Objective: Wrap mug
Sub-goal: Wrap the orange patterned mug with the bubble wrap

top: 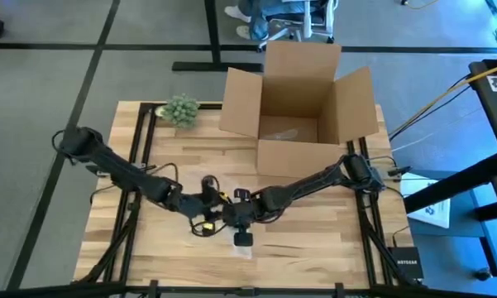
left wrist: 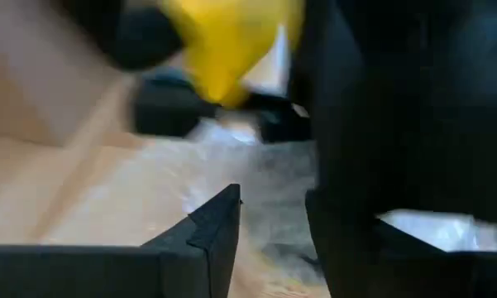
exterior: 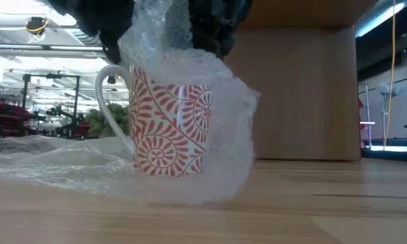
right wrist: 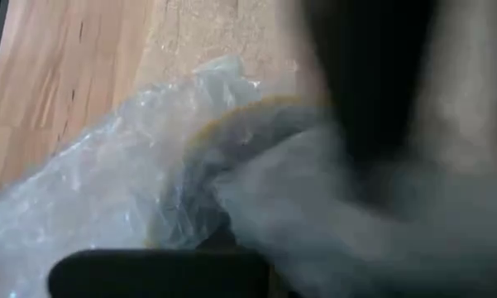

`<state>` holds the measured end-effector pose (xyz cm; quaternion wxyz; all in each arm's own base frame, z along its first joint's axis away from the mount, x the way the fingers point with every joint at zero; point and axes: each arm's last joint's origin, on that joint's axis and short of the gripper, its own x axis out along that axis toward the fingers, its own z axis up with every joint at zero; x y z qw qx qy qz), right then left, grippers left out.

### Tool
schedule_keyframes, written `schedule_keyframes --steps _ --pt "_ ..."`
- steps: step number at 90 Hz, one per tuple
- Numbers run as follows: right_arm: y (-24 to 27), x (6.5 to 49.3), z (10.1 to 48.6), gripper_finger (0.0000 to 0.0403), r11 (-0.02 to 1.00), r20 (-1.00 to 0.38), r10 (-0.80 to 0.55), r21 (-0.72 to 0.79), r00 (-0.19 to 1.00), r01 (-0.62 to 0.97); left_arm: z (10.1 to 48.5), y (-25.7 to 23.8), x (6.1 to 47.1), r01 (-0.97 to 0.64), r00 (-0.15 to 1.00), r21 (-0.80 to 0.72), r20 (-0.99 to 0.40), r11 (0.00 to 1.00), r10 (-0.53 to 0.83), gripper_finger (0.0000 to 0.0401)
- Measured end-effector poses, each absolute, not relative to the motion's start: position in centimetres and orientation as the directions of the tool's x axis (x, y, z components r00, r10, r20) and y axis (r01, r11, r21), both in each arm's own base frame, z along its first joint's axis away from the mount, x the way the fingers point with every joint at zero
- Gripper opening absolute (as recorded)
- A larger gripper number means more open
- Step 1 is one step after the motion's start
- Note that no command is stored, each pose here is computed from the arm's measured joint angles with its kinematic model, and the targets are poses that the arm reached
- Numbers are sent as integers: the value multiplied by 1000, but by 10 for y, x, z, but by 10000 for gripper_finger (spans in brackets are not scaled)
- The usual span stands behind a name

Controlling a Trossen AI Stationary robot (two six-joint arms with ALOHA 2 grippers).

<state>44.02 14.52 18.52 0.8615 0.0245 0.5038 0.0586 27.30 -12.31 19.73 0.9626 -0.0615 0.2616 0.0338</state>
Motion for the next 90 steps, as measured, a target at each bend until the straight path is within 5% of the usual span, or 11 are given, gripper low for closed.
schedule_keyframes --steps 21,42,57,90 --pt "145 440 199 1 992 -889 119 94 442 -80 178 -128 280 -127 835 -86 -547 988 60 125" --pt "144 433 265 1 992 -917 99 59 386 -115 178 -128 278 -125 833 -86 -550 988 57 125" --pt "142 439 283 1 997 -877 40 0 479 -84 179 -129 279 -111 841 -90 -540 990 45 125" --pt "145 442 200 1 997 -907 67 49 415 -56 180 -132 279 -90 848 -102 -529 991 23 125"
